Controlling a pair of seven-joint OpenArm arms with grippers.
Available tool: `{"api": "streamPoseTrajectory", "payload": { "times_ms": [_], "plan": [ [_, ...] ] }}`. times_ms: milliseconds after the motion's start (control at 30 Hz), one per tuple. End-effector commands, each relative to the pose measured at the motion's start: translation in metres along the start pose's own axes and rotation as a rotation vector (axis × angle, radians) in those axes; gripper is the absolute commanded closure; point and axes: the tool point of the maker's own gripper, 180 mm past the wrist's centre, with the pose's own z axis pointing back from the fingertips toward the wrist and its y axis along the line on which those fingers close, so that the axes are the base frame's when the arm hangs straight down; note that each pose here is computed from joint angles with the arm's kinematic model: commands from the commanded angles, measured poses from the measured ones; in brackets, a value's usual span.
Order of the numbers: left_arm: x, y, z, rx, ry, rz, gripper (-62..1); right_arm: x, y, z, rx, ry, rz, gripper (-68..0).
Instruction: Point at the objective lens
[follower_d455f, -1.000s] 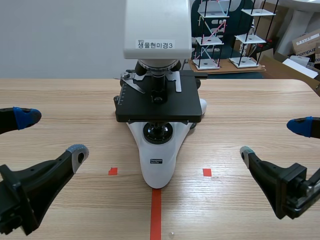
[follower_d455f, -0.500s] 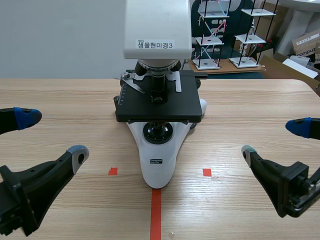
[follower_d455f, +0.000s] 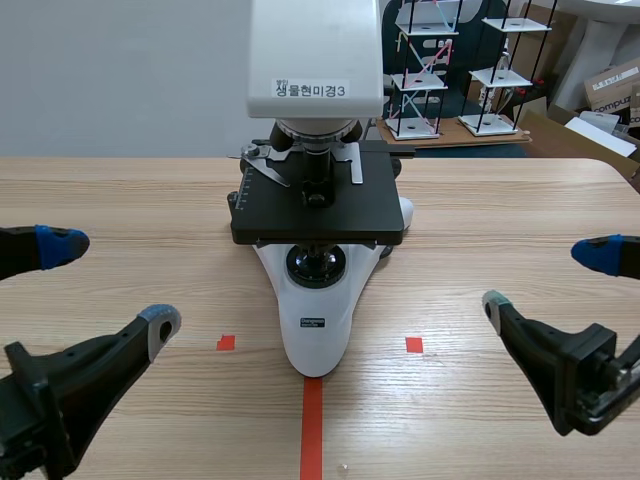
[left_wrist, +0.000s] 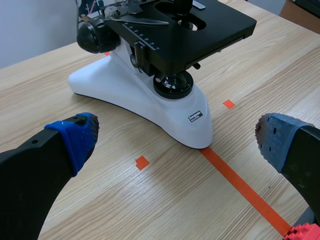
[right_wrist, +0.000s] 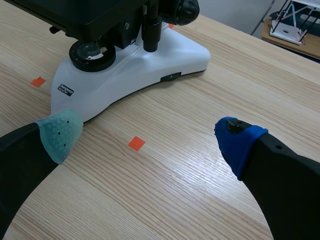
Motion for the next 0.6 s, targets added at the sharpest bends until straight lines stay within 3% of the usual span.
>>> {"api": "streamPoseTrajectory", "payload": {
  "times_ms": [0,433,567],
  "plan": [
    [0.008,-0.002,0.0,-0.001,-0.034,0.008,-62.3,0.007,-0.004,0.0,-0.008,-0.025,0.007,-58.0],
    [0.031,-0.002,0.0,-0.012,-0.155,0.0,-62.3,0.007,-0.003,0.0,-0.01,-0.026,0.005,-58.0],
    [0.028,-0.005,-0.009,-0.053,-0.144,-0.004,-62.3,0.007,-0.003,0.0,-0.013,-0.024,0.001,-58.0]
  ]
}}
